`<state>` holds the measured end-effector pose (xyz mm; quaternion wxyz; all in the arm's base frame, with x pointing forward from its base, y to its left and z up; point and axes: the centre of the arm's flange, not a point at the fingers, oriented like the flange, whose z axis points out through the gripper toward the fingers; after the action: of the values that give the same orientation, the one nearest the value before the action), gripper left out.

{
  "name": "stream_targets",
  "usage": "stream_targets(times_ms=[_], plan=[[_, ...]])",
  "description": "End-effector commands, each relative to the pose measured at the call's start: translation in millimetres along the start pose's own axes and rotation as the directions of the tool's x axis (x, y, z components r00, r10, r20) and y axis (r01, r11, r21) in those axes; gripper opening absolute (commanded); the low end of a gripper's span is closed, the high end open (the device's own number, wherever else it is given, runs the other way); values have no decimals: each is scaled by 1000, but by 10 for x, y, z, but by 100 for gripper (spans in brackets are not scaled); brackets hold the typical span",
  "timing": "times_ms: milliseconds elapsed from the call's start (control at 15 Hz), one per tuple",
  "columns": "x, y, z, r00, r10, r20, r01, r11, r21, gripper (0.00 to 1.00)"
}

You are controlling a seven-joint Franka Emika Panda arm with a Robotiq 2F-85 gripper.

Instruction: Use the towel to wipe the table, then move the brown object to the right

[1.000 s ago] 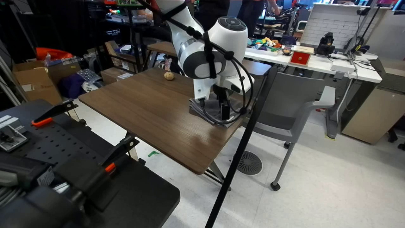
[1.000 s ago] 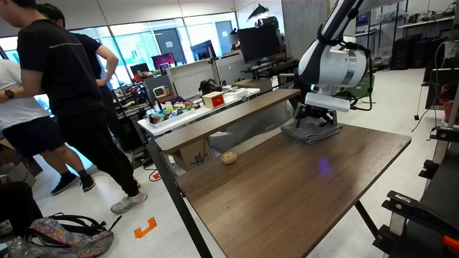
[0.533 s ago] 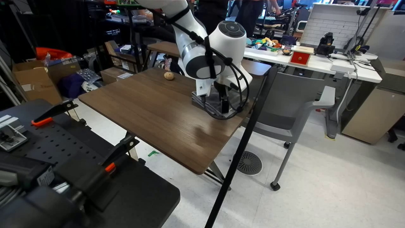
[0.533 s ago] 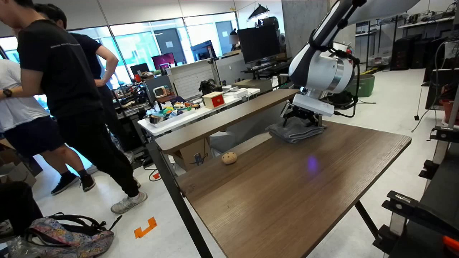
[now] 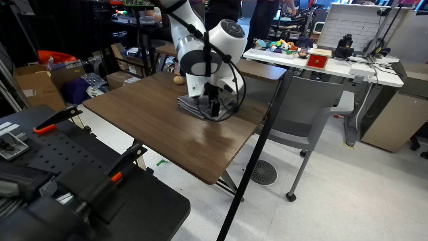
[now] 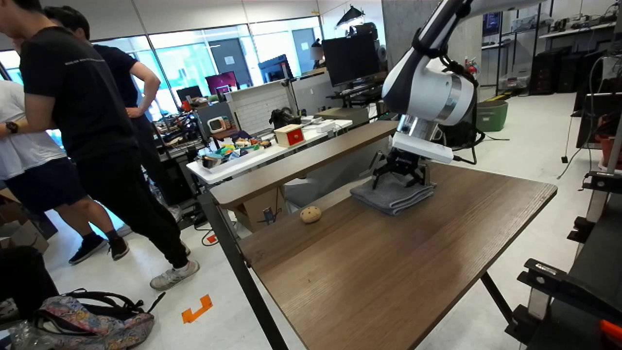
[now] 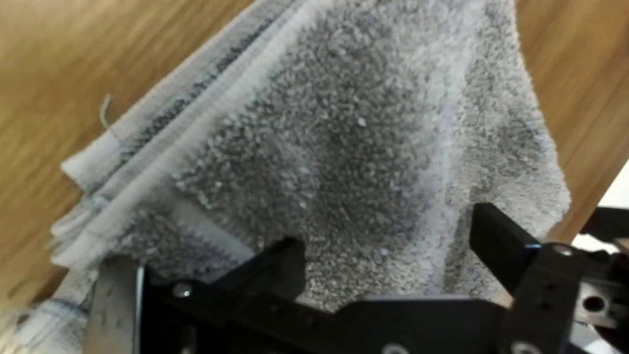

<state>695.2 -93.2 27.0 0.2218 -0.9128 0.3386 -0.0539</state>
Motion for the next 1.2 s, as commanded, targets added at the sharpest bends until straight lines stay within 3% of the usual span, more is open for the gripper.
stream_targets(times_ms=[0, 133, 333, 533, 867, 1000, 1133], plan=[[-891, 129, 170, 983, -48, 179, 49, 999, -3, 100], [-1094, 191, 225, 966, -67, 248, 77, 996, -33, 100], [-1034, 392, 164, 953, -32, 302, 72, 990, -123, 100], [-660, 757, -11, 970, 33, 241, 21, 976, -219, 100], [-267, 1456, -397, 978, 152, 140, -88, 920, -383, 100], [-194, 1635, -527, 977, 169, 128, -102, 905, -413, 100], [-295, 1631, -553, 975, 152, 163, -75, 912, -404, 100]])
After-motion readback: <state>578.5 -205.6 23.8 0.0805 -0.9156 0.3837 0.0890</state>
